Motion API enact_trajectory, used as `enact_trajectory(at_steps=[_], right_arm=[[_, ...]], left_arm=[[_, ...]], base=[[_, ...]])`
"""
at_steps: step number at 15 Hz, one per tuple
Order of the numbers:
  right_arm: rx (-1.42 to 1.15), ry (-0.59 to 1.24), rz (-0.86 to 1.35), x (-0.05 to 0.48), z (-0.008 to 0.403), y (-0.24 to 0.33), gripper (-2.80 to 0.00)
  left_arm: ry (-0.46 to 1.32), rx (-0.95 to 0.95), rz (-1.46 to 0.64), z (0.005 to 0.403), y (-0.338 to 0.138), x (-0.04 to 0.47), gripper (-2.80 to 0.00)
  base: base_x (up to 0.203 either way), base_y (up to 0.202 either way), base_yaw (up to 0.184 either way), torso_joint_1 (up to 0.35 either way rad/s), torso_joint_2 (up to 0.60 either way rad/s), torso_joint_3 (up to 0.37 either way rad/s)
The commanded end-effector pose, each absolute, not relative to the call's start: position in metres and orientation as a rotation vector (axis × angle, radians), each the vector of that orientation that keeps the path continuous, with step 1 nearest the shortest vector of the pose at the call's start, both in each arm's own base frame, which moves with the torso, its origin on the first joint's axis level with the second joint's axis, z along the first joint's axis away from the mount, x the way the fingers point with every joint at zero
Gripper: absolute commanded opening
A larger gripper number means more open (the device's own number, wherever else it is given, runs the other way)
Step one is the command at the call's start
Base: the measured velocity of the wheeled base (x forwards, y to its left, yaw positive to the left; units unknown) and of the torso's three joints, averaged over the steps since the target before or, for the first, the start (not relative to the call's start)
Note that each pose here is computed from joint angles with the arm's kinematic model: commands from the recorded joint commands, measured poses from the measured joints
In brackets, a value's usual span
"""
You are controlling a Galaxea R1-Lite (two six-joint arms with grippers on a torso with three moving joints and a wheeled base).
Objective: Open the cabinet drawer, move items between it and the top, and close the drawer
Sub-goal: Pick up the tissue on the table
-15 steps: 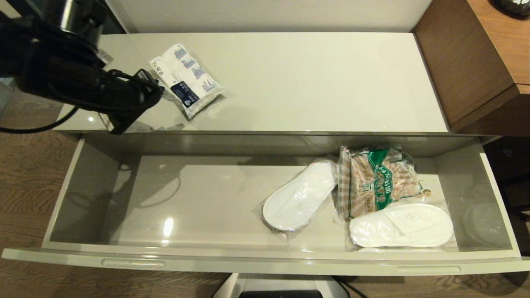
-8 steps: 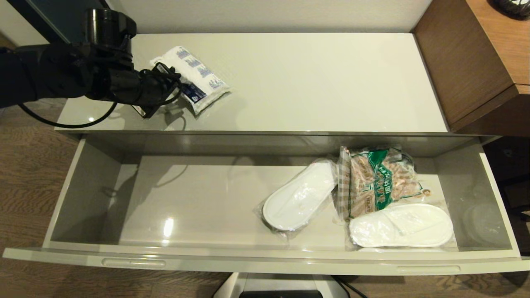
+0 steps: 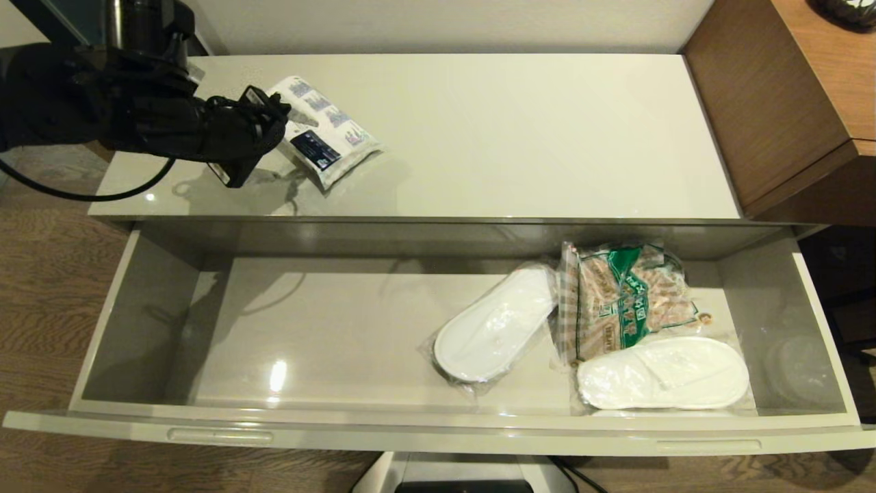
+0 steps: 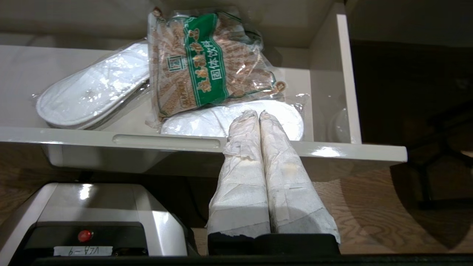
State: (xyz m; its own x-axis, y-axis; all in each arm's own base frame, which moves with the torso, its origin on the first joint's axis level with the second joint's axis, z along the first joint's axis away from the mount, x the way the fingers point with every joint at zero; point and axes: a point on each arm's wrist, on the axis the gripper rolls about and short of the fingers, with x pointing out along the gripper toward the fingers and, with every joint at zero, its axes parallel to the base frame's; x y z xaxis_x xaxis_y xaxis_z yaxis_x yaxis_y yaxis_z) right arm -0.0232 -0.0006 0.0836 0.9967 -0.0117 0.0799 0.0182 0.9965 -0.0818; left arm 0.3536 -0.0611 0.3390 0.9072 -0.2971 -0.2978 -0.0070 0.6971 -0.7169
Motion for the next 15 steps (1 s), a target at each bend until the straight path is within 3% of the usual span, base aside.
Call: enact_trajectory(at_steps=[1, 15], right_arm=[[-0.082, -0.092, -0.015, -0.024, 0.083, -0.001, -2.8], [-0.083, -0.092, -0.015, -0.024, 0.083, -0.001, -2.8]], left_arm=[[0.387, -0.794, -0.194, 0.351, -0.062, 0.342, 0.0], [0.41, -0.732, -0.203, 0.327, -0.072, 0.369, 0.0]], base=[[0.0, 0.0, 0.0, 0.0, 0.0, 0.0], [0.0, 0.0, 0.0, 0.0, 0.0, 0.0]])
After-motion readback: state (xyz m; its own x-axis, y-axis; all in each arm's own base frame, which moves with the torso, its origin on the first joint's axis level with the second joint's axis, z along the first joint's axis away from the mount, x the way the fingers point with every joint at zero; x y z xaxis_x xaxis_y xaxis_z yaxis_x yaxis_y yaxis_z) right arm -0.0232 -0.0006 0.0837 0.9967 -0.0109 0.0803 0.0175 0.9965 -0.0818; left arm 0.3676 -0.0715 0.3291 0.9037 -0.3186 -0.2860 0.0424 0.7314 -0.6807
